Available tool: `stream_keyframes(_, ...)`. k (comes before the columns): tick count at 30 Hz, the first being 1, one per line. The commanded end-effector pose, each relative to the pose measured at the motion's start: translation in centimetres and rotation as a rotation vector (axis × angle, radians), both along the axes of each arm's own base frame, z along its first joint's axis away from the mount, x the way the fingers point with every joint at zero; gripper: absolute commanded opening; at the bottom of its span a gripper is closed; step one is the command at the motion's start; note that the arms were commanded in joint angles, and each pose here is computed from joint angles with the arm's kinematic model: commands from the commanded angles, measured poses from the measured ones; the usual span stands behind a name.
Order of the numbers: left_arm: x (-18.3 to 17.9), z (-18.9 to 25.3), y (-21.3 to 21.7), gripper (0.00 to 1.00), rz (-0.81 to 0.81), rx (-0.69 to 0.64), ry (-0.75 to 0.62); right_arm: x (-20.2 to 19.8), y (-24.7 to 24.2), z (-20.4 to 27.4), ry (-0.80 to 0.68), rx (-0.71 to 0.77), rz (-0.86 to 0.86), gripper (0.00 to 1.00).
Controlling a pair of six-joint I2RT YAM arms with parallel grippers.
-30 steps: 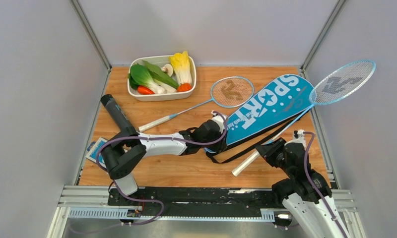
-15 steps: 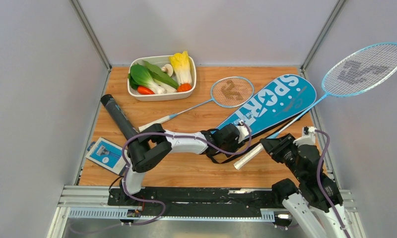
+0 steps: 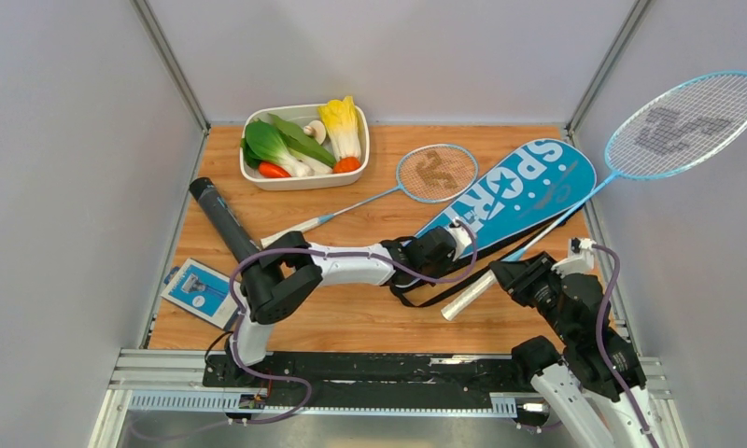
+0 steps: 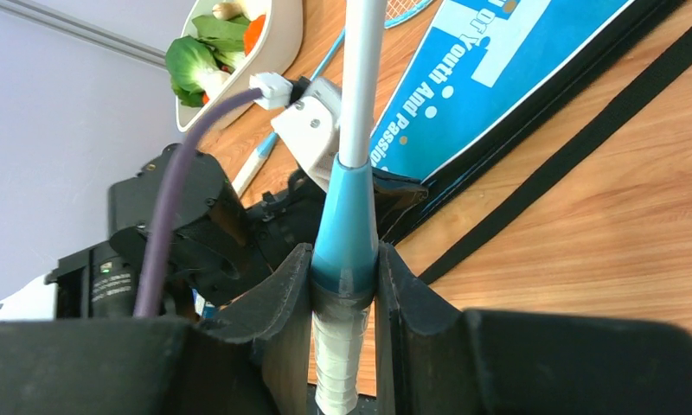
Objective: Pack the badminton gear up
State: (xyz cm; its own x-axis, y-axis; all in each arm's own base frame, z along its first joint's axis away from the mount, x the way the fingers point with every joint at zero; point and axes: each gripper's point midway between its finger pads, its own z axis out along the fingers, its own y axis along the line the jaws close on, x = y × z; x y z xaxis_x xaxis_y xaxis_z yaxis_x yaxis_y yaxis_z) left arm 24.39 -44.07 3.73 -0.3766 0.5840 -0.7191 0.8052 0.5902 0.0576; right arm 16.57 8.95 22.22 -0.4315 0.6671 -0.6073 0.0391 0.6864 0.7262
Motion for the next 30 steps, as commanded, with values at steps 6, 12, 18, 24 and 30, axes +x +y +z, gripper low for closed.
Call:
stream_keyframes(6, 4.8, 15.3, -0.4, 0.00, 0.358, -0.455, 0.093, 0.4, 3.1, 0.3, -0.040, 0.038, 0.156, 0.00)
stream_keyframes(12, 7.7, 17.5, 2.7, 0.00, 0.536, -0.513, 0.051, 0.3, 4.0, -0.9, 0.021, 0.052, 0.200, 0.00)
stream_keyframes(18, 9.8, 18.6, 4.7, 0.00, 0.668, -0.557, -0.001, -0.9, 5.8, -2.0, 0.093, 0.162, 0.270, 0.00)
stream_keyframes(24, 11.1, 18.9, 4.9, 0.00, 0.727, -0.568, -0.010, -3.5, 8.0, -3.6, 0.267, 0.410, 0.338, 0.00)
stream_keyframes(30, 11.9, 19.0, 5.0, 0.00, 0.766, -0.565, -0.030, -4.5, 7.8, -3.5, 0.279, 0.546, 0.312, 0.00)
